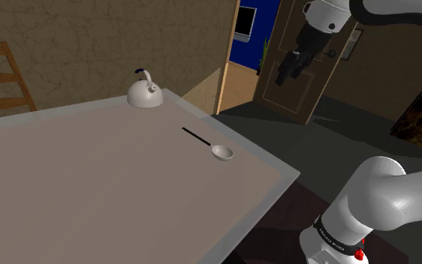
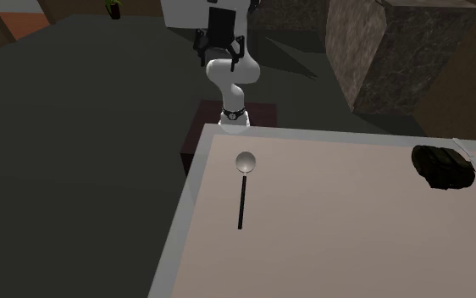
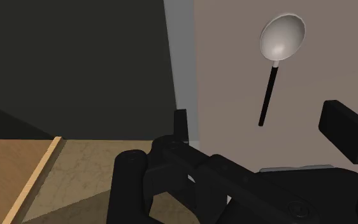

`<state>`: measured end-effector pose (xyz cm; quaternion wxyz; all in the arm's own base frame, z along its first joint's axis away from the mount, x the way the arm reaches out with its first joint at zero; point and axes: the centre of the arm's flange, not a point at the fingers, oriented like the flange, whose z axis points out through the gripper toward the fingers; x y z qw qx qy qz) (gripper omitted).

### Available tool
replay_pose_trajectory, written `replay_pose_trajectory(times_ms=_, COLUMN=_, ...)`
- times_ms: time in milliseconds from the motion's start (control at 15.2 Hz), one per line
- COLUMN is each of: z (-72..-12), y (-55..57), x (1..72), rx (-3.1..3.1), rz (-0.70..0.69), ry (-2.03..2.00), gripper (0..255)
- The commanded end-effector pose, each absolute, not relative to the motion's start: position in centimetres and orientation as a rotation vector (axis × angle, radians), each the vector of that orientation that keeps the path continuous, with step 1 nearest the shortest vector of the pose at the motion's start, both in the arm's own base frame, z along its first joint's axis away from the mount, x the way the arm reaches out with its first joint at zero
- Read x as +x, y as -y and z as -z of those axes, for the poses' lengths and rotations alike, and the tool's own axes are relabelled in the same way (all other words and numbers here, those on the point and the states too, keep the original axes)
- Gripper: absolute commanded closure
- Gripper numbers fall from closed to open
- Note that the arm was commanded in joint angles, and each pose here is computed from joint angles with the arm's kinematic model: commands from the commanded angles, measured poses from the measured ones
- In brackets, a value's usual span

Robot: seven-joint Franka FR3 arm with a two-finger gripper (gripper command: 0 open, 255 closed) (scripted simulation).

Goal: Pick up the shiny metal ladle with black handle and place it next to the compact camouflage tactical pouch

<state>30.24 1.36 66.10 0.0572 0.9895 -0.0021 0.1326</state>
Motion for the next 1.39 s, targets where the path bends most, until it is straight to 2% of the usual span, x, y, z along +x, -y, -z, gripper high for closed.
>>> replay_pose_trajectory(times_ms=0, z=-66.1, y=-1.4, x=30.2, rx=3.000, rz=-0.402, ry=0.006, gripper=0)
replay_pose_trajectory(times_ms=1320, z=-46.0, y=-5.8, x=47.0, rx=3.165, rz=-0.249, ry=0.006, gripper=0)
